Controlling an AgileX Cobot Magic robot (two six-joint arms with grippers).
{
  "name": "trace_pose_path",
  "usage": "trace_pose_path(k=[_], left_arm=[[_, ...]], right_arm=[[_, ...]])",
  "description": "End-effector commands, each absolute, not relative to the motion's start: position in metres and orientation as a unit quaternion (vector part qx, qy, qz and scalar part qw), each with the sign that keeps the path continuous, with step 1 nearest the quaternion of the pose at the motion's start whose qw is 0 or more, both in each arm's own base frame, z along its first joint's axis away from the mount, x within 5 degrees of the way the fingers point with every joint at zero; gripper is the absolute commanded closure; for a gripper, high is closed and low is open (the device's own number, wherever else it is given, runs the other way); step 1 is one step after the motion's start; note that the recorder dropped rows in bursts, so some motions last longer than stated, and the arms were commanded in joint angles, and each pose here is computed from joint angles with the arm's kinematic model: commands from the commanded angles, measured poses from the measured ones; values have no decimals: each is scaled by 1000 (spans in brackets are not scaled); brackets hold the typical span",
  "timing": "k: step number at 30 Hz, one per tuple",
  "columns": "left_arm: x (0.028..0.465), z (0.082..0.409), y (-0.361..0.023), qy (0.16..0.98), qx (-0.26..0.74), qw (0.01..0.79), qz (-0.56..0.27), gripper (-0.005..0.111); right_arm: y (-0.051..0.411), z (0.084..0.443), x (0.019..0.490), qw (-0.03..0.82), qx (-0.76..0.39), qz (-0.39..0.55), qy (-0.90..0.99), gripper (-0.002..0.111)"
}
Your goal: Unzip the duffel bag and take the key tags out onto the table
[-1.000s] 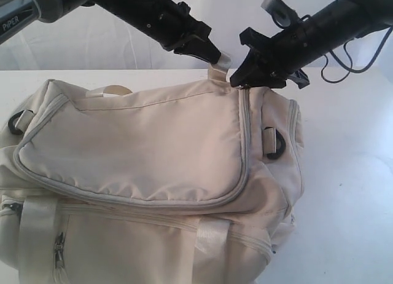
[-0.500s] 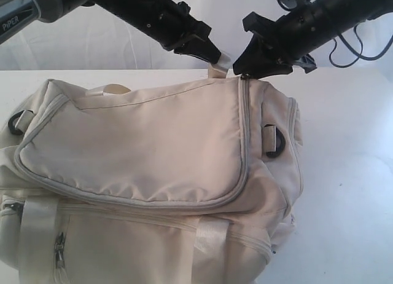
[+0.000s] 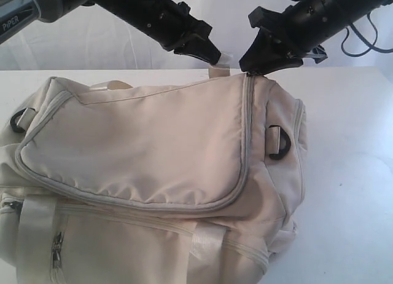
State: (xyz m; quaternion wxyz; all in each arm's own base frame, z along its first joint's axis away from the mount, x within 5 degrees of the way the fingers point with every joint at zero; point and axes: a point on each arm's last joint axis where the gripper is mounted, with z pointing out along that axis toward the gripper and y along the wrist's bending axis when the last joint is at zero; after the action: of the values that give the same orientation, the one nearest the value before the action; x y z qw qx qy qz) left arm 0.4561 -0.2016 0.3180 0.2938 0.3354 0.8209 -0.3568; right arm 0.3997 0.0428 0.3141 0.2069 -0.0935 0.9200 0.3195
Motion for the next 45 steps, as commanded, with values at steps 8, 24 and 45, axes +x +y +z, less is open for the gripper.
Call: trace_pose_path(k=[8, 24, 45], left_arm=[[457, 310, -201, 829, 332, 272, -359, 107], [456, 310, -201, 828, 332, 271, -362, 107], [457, 310, -201, 828, 331, 275, -361, 107]], right_arm=[[51, 334, 391, 233, -135, 340, 901, 108], [15, 327, 400, 266, -105, 286, 914, 53], [3, 268, 416, 156, -62, 284, 944, 106]])
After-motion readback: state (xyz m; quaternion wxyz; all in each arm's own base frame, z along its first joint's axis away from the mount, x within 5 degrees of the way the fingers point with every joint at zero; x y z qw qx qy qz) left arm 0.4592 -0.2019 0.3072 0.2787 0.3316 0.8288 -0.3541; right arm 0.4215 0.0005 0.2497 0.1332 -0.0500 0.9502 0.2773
